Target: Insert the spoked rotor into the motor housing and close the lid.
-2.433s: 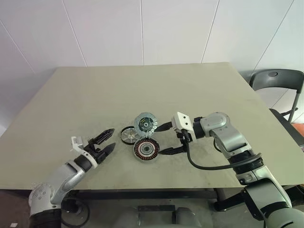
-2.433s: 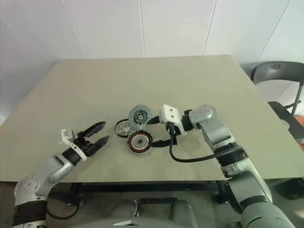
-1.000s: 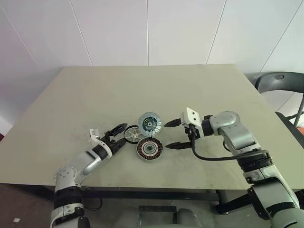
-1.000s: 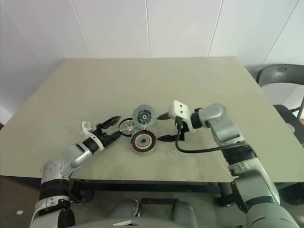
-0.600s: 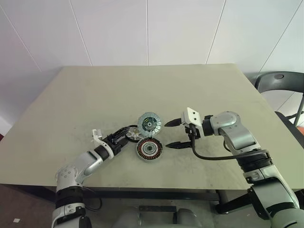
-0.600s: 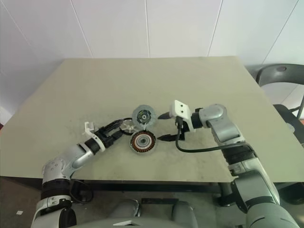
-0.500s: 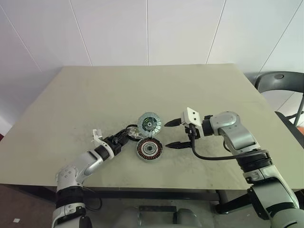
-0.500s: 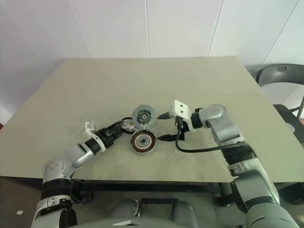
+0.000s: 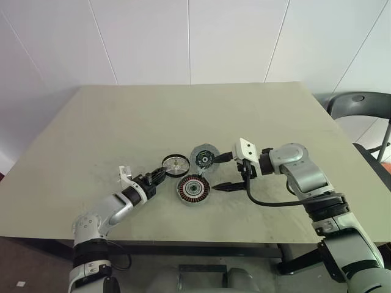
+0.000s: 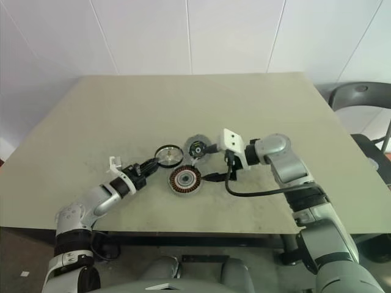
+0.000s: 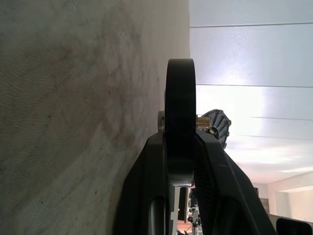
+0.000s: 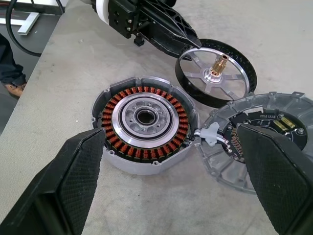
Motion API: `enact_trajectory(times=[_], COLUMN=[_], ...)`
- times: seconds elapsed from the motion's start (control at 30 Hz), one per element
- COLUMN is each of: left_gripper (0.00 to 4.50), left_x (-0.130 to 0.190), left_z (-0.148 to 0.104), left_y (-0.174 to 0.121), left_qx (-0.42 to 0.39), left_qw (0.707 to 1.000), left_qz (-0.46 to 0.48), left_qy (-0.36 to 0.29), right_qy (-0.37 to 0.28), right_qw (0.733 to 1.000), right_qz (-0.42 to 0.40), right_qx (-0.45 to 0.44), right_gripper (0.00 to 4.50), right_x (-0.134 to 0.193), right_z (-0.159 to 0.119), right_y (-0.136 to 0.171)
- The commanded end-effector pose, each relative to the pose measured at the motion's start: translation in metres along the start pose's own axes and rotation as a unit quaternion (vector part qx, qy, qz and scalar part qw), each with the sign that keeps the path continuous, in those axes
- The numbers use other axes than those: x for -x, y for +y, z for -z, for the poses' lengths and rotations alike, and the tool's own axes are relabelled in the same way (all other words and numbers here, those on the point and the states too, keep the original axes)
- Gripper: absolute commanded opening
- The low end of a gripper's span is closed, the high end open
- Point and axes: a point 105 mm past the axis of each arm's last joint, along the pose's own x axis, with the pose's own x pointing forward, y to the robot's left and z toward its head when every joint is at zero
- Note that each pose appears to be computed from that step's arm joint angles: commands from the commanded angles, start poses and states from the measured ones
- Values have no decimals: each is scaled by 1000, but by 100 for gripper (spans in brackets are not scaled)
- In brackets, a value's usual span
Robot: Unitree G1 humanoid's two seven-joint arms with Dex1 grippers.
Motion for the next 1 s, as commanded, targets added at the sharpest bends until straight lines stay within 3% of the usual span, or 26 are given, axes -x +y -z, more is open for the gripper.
enact_trajectory(times=[0.03,0.37,0.53,0.7,0.87,0.97,1.0], left_gripper=[40,40,40,40,40,40,40], left_x=[20,57,53,42,36,35,34], left_z=[-17,-49,-42,-35,-22,-16,-14], left_y=[7,-35,-69,-84,-87,-87,-88], left_qx=[-25,-278,-351,-511,-720,-755,-778], left_qw=[999,958,934,859,694,655,628], left_qz=[-25,-39,23,4,-14,-1,2], left_qy=[-34,-60,-55,-35,18,23,24], right_qy=[-17,-18,-19,-19,-15,-13,-12], right_qw=[1000,1000,999,1000,1000,1000,1000], right_qz=[-2,-5,-6,-4,0,2,2], right_qx=[26,25,24,21,18,18,17], right_gripper=[450,450,450,450,450,450,450], right_x=[-1,-6,-6,-5,-2,0,0], right_z=[-14,-14,-13,-11,-9,-7,-7], right_y=[0,0,2,3,1,0,0])
